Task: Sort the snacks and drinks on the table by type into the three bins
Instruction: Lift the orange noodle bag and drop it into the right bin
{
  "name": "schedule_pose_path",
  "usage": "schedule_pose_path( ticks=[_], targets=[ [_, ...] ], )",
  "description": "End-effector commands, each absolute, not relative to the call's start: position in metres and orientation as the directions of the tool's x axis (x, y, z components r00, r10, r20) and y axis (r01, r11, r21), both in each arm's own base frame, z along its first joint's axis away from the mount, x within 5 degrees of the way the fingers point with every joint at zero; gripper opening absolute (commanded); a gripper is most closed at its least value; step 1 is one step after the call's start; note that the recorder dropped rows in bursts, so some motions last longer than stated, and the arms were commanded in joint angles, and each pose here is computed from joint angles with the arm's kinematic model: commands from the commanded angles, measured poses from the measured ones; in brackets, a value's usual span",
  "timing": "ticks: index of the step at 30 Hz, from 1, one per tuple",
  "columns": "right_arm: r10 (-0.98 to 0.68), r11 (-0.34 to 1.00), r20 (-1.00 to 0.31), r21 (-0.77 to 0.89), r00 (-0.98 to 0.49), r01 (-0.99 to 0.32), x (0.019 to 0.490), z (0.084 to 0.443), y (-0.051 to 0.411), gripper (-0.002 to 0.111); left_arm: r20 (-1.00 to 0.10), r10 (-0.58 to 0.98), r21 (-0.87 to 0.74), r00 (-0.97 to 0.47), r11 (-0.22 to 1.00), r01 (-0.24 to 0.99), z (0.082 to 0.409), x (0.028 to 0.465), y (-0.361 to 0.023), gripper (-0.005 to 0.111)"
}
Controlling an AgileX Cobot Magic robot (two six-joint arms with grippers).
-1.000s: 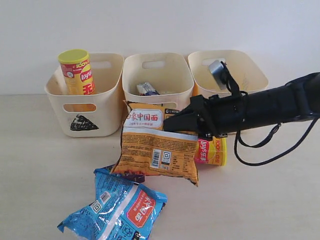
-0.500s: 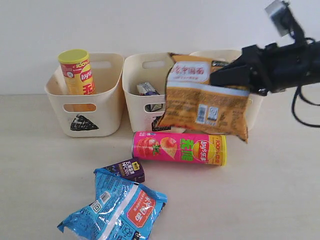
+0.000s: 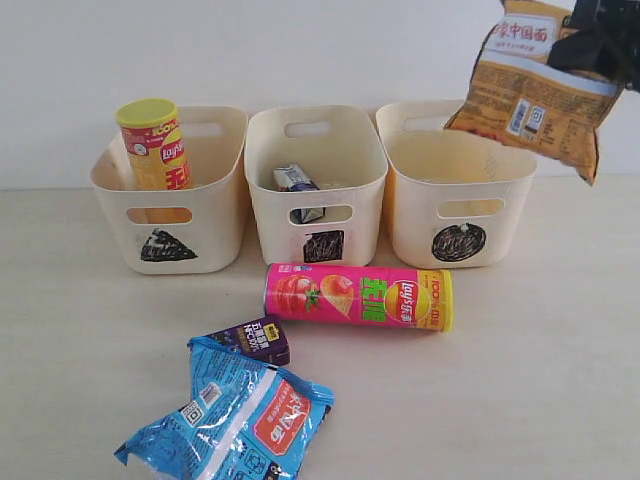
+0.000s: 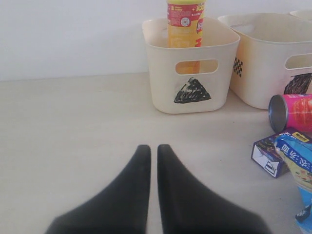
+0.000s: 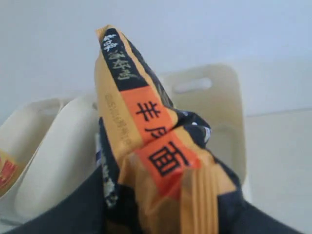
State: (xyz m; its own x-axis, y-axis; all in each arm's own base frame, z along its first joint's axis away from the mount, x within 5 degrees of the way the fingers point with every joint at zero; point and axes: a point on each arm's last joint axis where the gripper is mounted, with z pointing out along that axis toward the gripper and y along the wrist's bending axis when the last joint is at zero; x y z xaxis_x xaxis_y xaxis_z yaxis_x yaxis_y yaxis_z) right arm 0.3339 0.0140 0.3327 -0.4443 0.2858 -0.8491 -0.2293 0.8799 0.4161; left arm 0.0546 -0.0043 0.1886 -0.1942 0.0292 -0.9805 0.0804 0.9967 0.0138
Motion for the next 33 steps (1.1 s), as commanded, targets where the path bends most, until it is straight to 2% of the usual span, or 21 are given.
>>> schedule_pose_path(
  ticks=[1, 9, 18, 31, 33],
  targets=[
    [0.327, 0.905, -0.870, 0.401, -0.369, -0.144, 0.358, 0.340, 0.012, 0.001, -0.982, 0.023, 0.007, -0.188, 0.997, 0.082, 0.188, 0.055, -0.004, 0.004],
    [0.348, 0.904, -0.873, 0.409, -0.342, -0.125, 0.417, 0.332, 0.032, 0.001, -0.982, 0.023, 0.007, -0.188, 0.997, 0.082, 0.188, 0.055, -0.004, 0.004],
    [0.398, 0.892, -0.839, 0.449, -0.371, -0.058, 0.474, 0.288, 0.052, 0.001, -0.982, 0.023, 0.007, -0.188, 0.997, 0.082, 0.188, 0.055, -0.004, 0.004],
    [0.450, 0.865, -0.766, 0.502, -0.459, 0.011, 0.498, 0.231, 0.054, 0.002, -0.982, 0.023, 0.007, -0.188, 0.997, 0.082, 0.188, 0.055, -0.004, 0.004],
    [0.451, 0.865, -0.765, 0.501, -0.460, 0.014, 0.499, 0.230, 0.054, 0.006, -0.982, 0.023, 0.007, -0.188, 0.997, 0.082, 0.188, 0.055, -0.004, 0.004]
  ],
)
